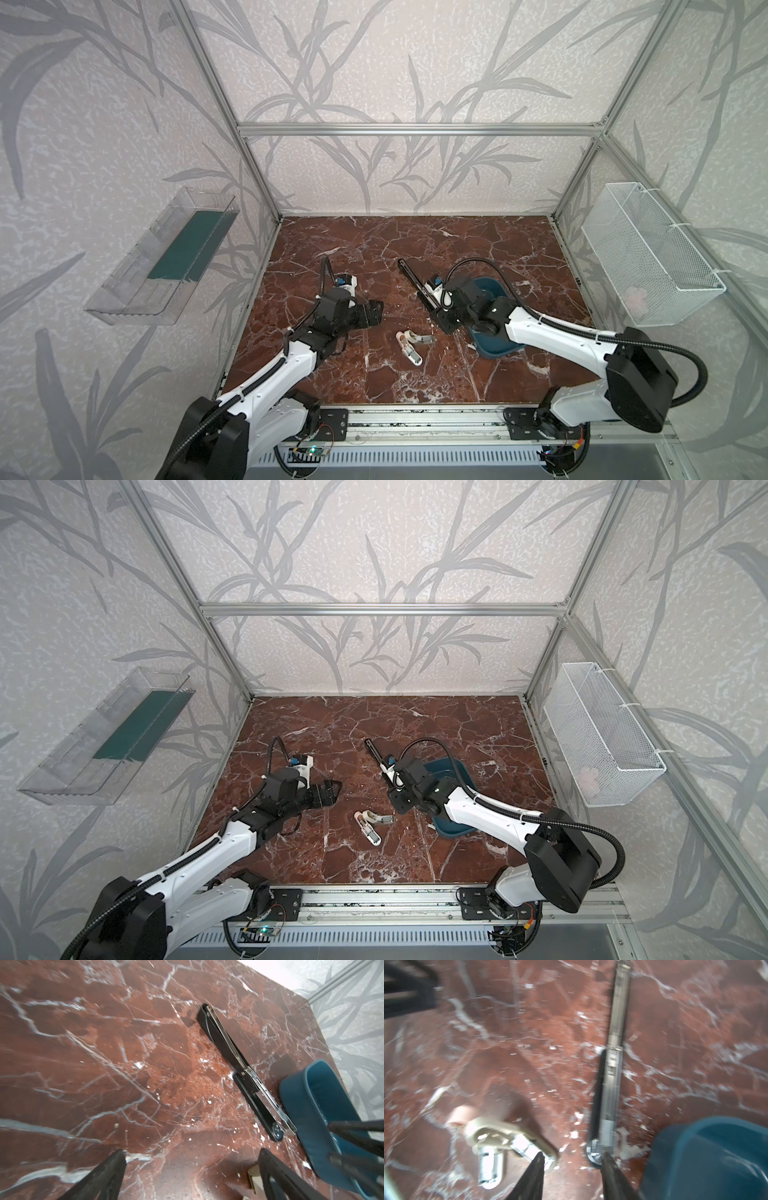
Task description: Load the staples into the stapler
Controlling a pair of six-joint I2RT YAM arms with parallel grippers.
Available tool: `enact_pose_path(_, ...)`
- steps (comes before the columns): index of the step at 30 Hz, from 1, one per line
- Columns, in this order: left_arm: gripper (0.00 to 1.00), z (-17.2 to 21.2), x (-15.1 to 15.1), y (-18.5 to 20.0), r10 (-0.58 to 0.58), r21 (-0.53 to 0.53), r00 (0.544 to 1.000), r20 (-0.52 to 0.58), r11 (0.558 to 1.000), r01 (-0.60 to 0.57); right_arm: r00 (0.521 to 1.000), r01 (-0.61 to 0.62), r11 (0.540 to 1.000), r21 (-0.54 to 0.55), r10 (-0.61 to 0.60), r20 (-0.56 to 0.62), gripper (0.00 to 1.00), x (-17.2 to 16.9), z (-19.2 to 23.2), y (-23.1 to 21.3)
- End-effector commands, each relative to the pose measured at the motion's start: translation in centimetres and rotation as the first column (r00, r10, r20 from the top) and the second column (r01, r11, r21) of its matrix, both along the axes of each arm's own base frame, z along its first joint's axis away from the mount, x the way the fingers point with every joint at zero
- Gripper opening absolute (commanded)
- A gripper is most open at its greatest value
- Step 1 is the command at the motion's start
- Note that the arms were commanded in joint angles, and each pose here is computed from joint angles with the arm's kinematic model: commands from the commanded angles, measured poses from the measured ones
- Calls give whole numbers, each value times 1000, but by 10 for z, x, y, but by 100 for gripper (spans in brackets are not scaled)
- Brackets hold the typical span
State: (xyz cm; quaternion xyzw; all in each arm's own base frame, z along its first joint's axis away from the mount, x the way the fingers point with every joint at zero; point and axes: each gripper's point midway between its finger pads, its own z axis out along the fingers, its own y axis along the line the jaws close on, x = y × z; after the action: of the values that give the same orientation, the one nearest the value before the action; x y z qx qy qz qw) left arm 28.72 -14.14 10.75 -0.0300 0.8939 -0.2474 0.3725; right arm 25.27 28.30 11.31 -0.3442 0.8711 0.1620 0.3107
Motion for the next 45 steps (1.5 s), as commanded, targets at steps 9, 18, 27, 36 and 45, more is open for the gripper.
enact_pose_path(9, 99, 11, -10, -18, -92, -73, 996, 11, 993, 93, 991, -113, 991, -69, 107, -80, 51, -25, -36, 13)
enact_pose_path(18, 99, 15, -15, -13, -89, -56, 996, 24, 994, 90, 967, -209, 975, -75, 195, -162, 54, -35, -58, 31)
enact_pose_path(27, 99, 15, -14, -14, -93, -59, 995, 26, 994, 95, 965, -215, 967, -138, 188, -184, 59, -35, -81, 27)
enact_pose_path(36, 99, 18, -12, -15, -96, -59, 995, 32, 993, 98, 980, -141, 971, -195, 109, -170, 54, -19, -91, 25)
enact_pose_path(45, 99, 21, -11, -15, -89, -72, 995, 40, 993, 92, 987, -33, 976, -215, -2, -160, 34, -8, -91, 21)
